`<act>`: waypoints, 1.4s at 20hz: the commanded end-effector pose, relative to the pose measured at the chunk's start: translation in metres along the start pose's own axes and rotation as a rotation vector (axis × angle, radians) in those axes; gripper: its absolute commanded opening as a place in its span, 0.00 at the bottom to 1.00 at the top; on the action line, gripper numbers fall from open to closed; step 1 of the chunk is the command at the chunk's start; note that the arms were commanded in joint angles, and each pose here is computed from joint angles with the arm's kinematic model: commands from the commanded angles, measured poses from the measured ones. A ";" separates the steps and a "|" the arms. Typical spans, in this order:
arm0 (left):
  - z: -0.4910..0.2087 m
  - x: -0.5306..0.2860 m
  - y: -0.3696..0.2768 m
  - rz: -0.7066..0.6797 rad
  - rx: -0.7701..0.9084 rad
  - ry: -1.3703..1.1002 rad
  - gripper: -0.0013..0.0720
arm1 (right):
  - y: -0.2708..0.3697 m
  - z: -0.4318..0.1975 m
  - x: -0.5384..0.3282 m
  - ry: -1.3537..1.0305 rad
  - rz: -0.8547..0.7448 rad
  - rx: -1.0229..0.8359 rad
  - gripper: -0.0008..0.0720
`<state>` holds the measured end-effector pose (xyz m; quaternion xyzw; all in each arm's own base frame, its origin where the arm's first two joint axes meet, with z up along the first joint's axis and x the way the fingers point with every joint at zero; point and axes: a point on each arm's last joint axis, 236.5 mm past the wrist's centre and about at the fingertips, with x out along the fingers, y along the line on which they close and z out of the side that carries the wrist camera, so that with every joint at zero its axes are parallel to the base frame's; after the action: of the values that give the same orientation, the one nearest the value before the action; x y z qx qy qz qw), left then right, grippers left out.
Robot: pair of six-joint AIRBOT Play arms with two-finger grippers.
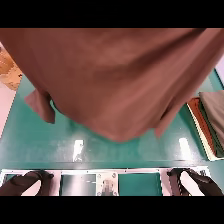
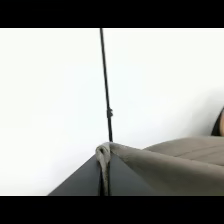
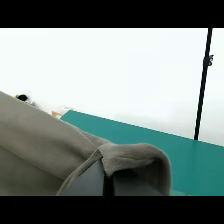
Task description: Fold the shirts.
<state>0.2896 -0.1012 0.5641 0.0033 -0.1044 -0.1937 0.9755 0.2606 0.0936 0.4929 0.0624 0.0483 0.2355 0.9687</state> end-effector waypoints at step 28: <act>-0.452 0.000 0.001 -0.075 -0.570 1.553 0.92 | -0.277 -0.444 0.010 0.765 -0.543 0.905 0.71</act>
<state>0.4440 -0.1781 0.1414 -0.1088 0.5561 -0.2794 0.7751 0.3444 -0.0829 0.0159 0.3364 0.4905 -0.0395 0.8030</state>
